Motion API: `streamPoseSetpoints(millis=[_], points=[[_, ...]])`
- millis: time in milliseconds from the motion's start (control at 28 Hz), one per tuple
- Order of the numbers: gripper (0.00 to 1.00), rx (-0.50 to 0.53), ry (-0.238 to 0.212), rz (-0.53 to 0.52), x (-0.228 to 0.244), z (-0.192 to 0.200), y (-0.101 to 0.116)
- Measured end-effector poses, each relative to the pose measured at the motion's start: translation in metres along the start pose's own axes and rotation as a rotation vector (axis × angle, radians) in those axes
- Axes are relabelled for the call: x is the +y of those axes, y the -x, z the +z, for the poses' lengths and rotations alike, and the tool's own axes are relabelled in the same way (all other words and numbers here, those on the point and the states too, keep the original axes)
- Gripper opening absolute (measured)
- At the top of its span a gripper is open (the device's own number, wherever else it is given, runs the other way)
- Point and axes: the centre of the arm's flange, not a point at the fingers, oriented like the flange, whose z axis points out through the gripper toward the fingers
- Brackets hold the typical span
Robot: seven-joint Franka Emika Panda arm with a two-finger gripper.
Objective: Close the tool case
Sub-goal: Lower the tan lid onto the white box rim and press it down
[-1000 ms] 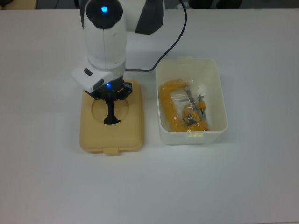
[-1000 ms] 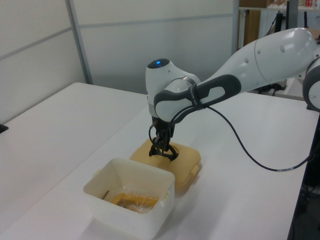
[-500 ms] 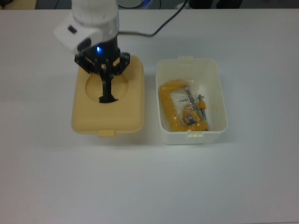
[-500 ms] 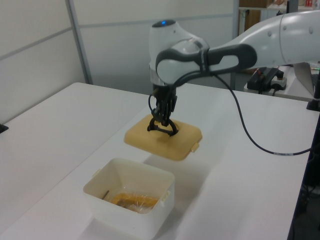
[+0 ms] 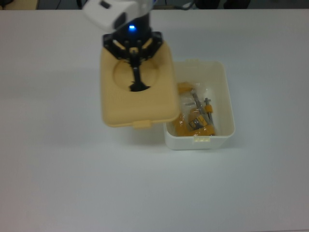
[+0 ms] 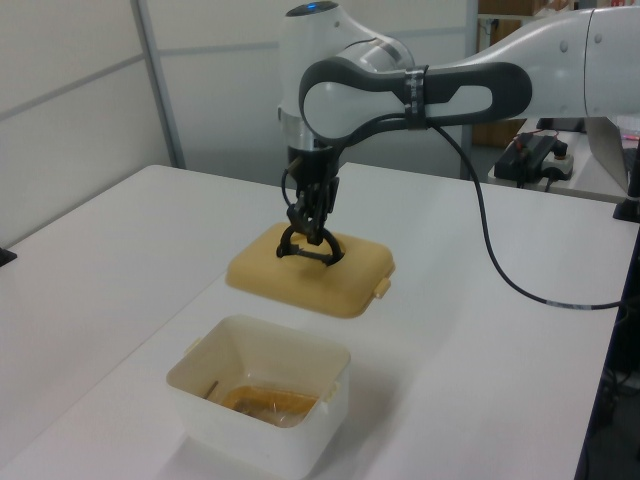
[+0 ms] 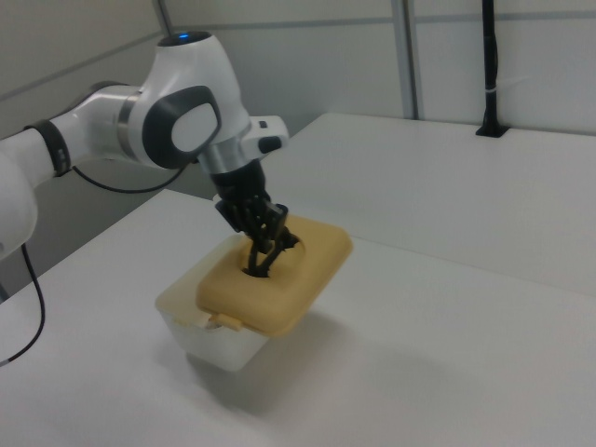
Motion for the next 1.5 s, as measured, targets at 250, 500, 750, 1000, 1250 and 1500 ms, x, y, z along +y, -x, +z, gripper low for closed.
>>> streamPoseSetpoints(millis=[250,500,750,1000,1250,1500], points=[[0.08,-0.004,-0.027,-0.037,-0.066,0.001,0.001],[0.08,-0.012,-0.039,-0.052,-0.107,0.006,0.002],[0.08,-0.042,-0.041,-0.058,-0.142,0.026,0.001],[0.08,-0.047,-0.042,-0.044,-0.155,0.041,-0.004],[0.08,-0.025,-0.044,-0.021,-0.161,0.048,-0.009],[0.08,-0.009,-0.043,-0.007,-0.167,0.054,-0.012]])
